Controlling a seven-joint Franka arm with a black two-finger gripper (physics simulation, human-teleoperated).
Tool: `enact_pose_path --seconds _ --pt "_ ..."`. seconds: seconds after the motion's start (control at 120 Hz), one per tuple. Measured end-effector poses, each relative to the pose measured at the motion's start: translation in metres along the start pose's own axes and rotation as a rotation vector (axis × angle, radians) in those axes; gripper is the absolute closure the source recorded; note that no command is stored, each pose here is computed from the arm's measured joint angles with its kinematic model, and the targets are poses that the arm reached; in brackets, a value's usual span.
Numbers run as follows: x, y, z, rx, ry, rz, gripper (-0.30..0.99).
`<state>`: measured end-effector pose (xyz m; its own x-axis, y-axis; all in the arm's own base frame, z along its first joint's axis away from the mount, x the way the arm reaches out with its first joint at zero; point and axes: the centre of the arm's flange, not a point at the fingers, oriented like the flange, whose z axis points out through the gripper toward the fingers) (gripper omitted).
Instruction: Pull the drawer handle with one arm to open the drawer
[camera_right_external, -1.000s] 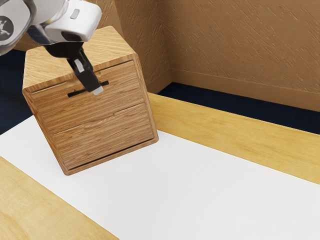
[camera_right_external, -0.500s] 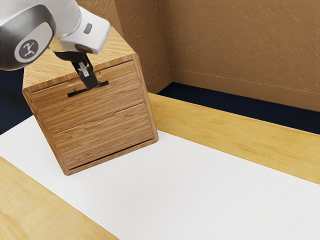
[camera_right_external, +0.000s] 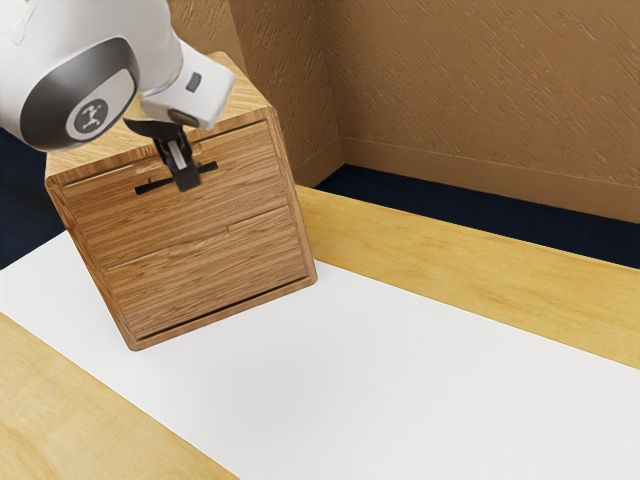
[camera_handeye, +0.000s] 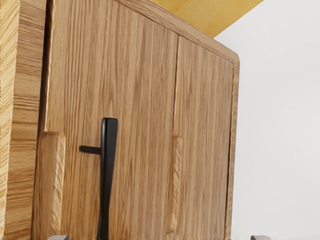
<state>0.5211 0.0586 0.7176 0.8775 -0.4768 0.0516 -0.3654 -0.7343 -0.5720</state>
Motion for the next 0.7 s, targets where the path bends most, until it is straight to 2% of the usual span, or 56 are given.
enact_pose_path --seconds 0.367,0.7 --pt "-0.001 -0.016 0.035 -0.017 -0.014 -0.002 0.25" --pt "0.003 -0.019 0.047 -0.02 -0.004 0.011 0.29"
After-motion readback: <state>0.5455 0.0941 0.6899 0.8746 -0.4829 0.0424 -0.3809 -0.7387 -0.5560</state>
